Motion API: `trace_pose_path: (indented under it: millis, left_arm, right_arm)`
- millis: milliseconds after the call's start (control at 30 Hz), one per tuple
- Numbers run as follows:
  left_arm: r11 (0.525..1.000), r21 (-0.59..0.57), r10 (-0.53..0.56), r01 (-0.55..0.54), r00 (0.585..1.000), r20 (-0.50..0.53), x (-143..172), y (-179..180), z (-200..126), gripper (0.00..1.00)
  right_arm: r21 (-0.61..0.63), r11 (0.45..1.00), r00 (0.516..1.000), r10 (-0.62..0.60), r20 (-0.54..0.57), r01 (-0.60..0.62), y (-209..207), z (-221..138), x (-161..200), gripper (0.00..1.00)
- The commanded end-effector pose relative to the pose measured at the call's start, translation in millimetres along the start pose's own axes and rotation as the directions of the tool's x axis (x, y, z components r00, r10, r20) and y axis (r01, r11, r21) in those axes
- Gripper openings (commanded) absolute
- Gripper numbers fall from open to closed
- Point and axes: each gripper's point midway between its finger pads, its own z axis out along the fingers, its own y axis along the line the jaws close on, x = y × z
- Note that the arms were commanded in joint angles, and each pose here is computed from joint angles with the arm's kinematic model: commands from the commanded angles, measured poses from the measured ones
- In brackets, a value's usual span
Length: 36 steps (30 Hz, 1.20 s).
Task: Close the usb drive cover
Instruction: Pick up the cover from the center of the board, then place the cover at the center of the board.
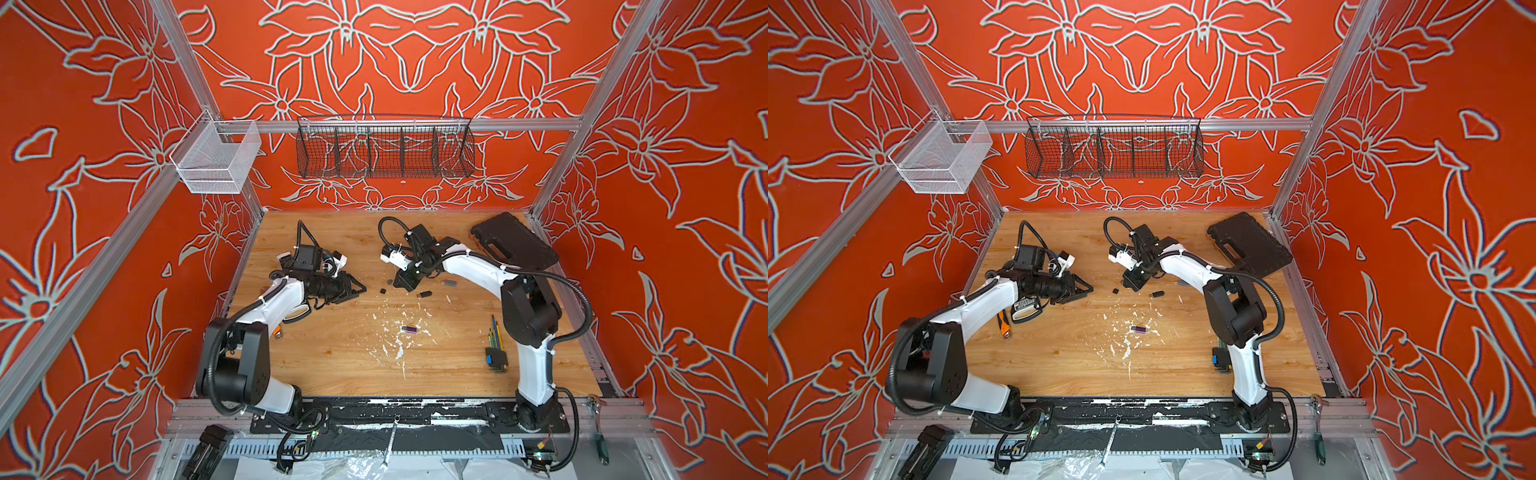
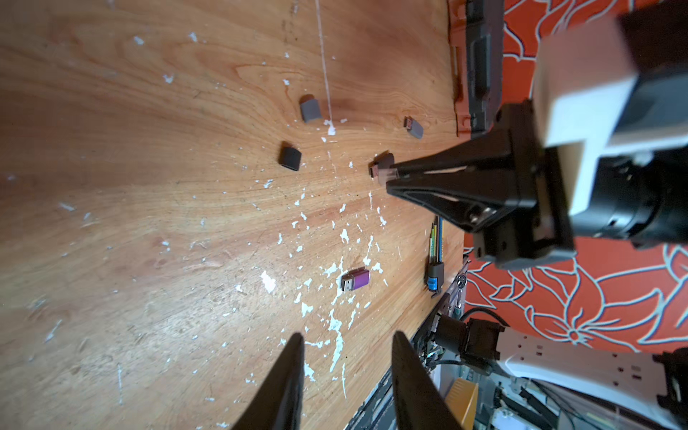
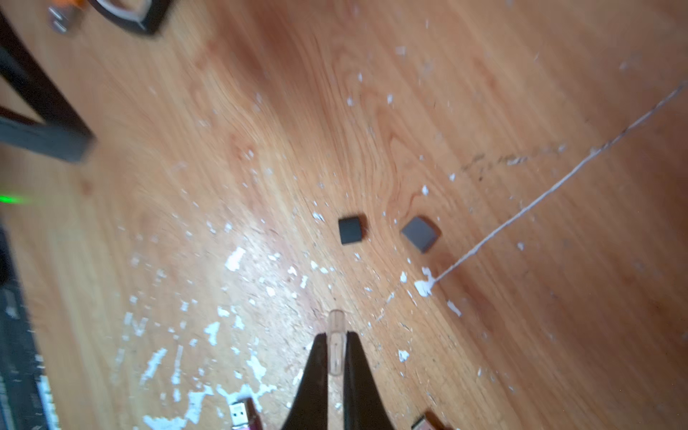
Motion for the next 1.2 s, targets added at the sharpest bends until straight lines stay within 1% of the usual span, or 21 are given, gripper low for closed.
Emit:
trace_pose_path:
  millis: [0, 67, 133, 167, 267, 433, 567, 667, 733, 767, 833, 900, 1000, 1067, 1167]
  left_arm:
    - [0.984, 0.098, 0.133, -0.146, 0.982, 0.133, -14.1, -29.4, -9.6, 0.36]
    - [0.966, 0.119, 0.204, -0.230, 0.958, 0.201, -14.3, -41.2, -16.3, 0.34]
    - [0.944, 0.126, 0.266, -0.304, 0.930, 0.253, -14.2, -51.5, -23.1, 0.32]
    - [0.934, 0.129, 0.291, -0.334, 0.917, 0.272, -13.8, -55.7, -25.8, 0.31]
    - [0.904, 0.163, 0.338, -0.395, 0.895, 0.291, -11.7, -66.6, -28.8, 0.31]
    - [0.866, 0.235, 0.369, -0.440, 0.882, 0.292, -11.7, -80.3, -27.3, 0.27]
    - [0.840, 0.238, 0.407, -0.488, 0.856, 0.319, -15.7, -85.4, -27.3, 0.17]
    - [0.834, 0.230, 0.419, -0.501, 0.847, 0.328, -17.0, -85.8, -27.9, 0.16]
    - [0.845, 0.205, 0.419, -0.494, 0.850, 0.320, -16.9, -81.2, -27.0, 0.17]
    - [0.856, 0.179, 0.419, -0.485, 0.853, 0.310, -17.0, -76.6, -26.2, 0.18]
    - [0.883, 0.110, 0.411, -0.456, 0.865, 0.287, -16.8, -64.1, -25.2, 0.19]
    - [0.895, 0.050, 0.414, -0.443, 0.867, 0.276, -15.2, -54.4, -26.6, 0.20]
    - [0.905, -0.024, 0.413, -0.426, 0.861, 0.296, -14.3, -43.9, -31.7, 0.21]
    - [0.905, -0.060, 0.417, -0.420, 0.853, 0.315, -14.0, -40.0, -36.1, 0.21]
    - [0.907, -0.098, 0.418, -0.410, 0.845, 0.334, -13.9, -35.8, -40.8, 0.21]
  right_arm:
    - [-0.212, 0.977, 0.991, 0.055, 0.125, -0.027, 27.9, -19.8, -25.8, 0.05]
    - [-0.290, 0.957, 0.980, 0.085, 0.180, -0.030, 35.9, -31.2, -37.4, 0.05]
    - [-0.342, 0.940, 0.972, 0.099, 0.213, -0.021, 43.1, -40.8, -46.0, 0.04]
    - [-0.358, 0.934, 0.969, 0.103, 0.224, -0.016, 45.5, -45.0, -49.5, 0.04]
    - [-0.414, 0.910, 0.964, 0.107, 0.242, 0.003, 56.1, -55.4, -57.3, 0.04]
    - [-0.492, 0.870, 0.960, 0.121, 0.254, 0.020, 71.0, -67.8, -63.8, 0.03]
    - [-0.513, 0.858, 0.956, 0.120, 0.269, 0.037, 77.9, -75.7, -65.7, 0.02]
    - [-0.507, 0.862, 0.952, 0.125, 0.278, 0.035, 77.8, -77.4, -67.4, 0.02]
    - [-0.459, 0.889, 0.963, 0.120, 0.243, 0.004, 69.0, -68.9, -58.7, 0.02]
    - [-0.417, 0.909, 0.971, 0.121, 0.208, -0.024, 61.4, -61.9, -50.3, 0.02]
    - [-0.310, 0.947, 0.984, 0.131, 0.123, -0.087, 43.7, -47.2, -30.3, 0.03]
    - [-0.186, 0.972, 0.988, 0.152, 0.028, -0.145, 23.7, -33.6, -4.8, 0.03]
    - [-0.018, 0.981, 0.978, 0.193, -0.074, -0.194, -1.4, -15.2, 32.7, 0.04]
    - [0.078, 0.980, 0.973, 0.194, -0.129, -0.185, -11.1, -3.5, 54.2, 0.04]
    - [0.185, 0.972, 0.962, 0.183, -0.201, -0.147, -19.6, 9.0, 75.3, 0.04]
